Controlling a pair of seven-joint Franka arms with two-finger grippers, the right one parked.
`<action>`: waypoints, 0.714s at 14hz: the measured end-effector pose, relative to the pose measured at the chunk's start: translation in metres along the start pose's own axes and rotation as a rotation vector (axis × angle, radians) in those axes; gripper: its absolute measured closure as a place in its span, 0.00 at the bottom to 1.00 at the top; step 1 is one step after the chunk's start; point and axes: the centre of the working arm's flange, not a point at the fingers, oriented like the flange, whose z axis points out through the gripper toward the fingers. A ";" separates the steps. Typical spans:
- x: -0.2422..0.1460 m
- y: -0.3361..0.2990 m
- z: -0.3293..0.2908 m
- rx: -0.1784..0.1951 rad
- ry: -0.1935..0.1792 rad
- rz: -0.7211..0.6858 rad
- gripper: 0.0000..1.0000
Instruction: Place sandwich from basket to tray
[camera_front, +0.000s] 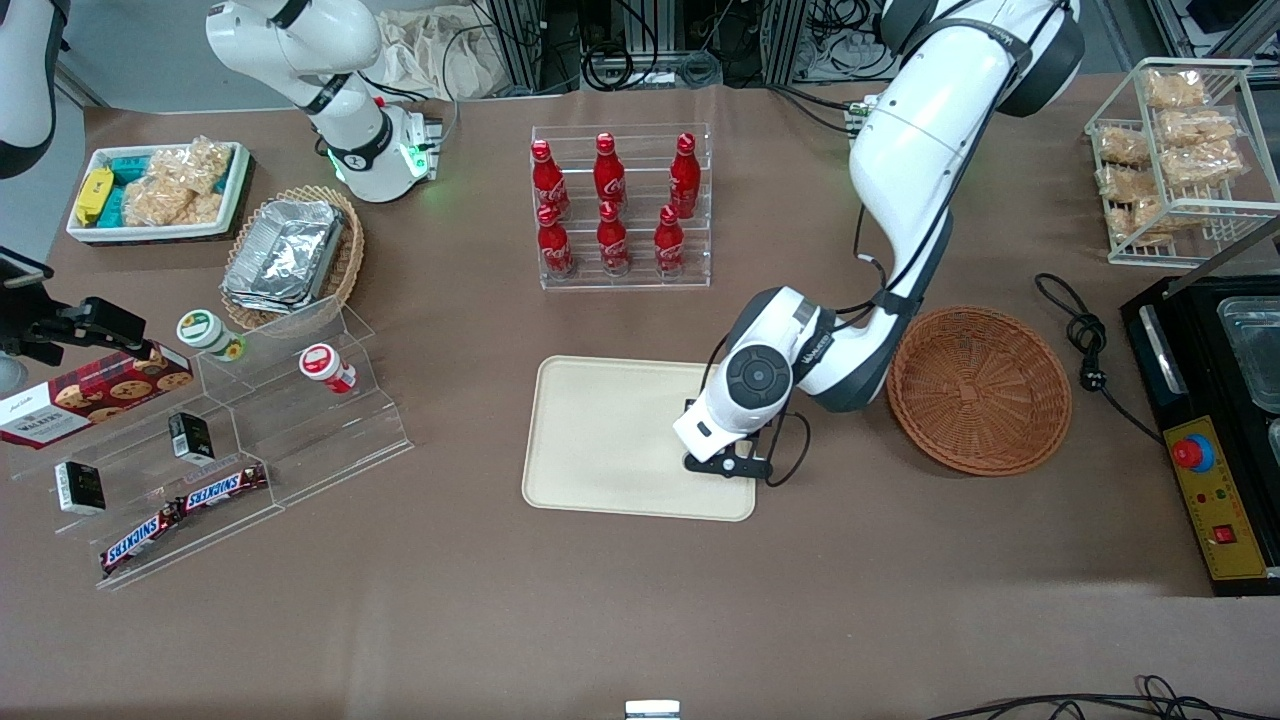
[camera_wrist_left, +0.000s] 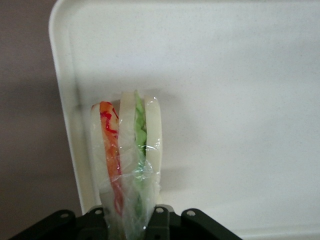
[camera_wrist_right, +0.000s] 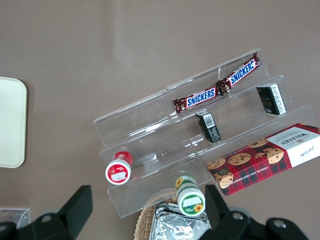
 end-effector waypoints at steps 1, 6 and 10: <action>0.000 0.001 0.003 -0.001 -0.001 -0.005 0.70; 0.006 -0.003 -0.002 -0.006 0.011 -0.019 0.22; 0.009 -0.002 -0.029 0.000 0.013 -0.033 0.01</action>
